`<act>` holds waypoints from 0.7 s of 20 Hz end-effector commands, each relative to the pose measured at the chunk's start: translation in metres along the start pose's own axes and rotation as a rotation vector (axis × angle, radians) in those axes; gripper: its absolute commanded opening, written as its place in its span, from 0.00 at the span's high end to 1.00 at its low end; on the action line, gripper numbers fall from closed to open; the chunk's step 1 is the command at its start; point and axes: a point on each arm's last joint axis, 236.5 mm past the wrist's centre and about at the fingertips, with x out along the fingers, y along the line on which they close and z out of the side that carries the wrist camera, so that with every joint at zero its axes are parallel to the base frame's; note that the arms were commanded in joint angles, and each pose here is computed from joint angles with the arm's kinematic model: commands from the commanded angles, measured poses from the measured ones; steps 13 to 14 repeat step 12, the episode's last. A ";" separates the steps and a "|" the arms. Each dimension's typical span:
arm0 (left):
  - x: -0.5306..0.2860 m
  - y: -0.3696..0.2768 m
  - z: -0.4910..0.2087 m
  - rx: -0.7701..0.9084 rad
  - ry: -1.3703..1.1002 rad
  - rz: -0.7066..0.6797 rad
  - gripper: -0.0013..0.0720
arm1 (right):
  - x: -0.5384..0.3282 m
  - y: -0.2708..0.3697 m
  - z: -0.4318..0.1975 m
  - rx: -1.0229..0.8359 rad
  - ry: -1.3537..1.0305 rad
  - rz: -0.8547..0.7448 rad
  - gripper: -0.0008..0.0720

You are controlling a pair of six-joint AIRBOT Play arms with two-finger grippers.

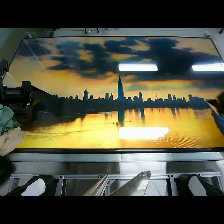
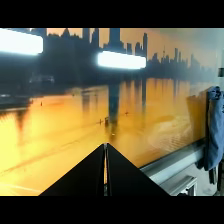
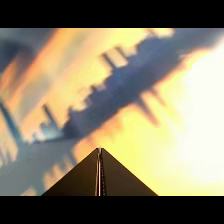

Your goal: Fold the shirts.

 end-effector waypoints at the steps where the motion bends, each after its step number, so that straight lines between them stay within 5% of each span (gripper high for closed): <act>1: -0.001 0.001 0.002 -0.001 -0.008 0.002 0.95 | 0.050 0.079 -0.052 -0.146 0.081 0.107 0.96; 14: -0.001 0.001 0.002 -0.001 -0.008 0.003 0.95 | 0.090 0.079 -0.098 -0.190 0.225 0.087 0.96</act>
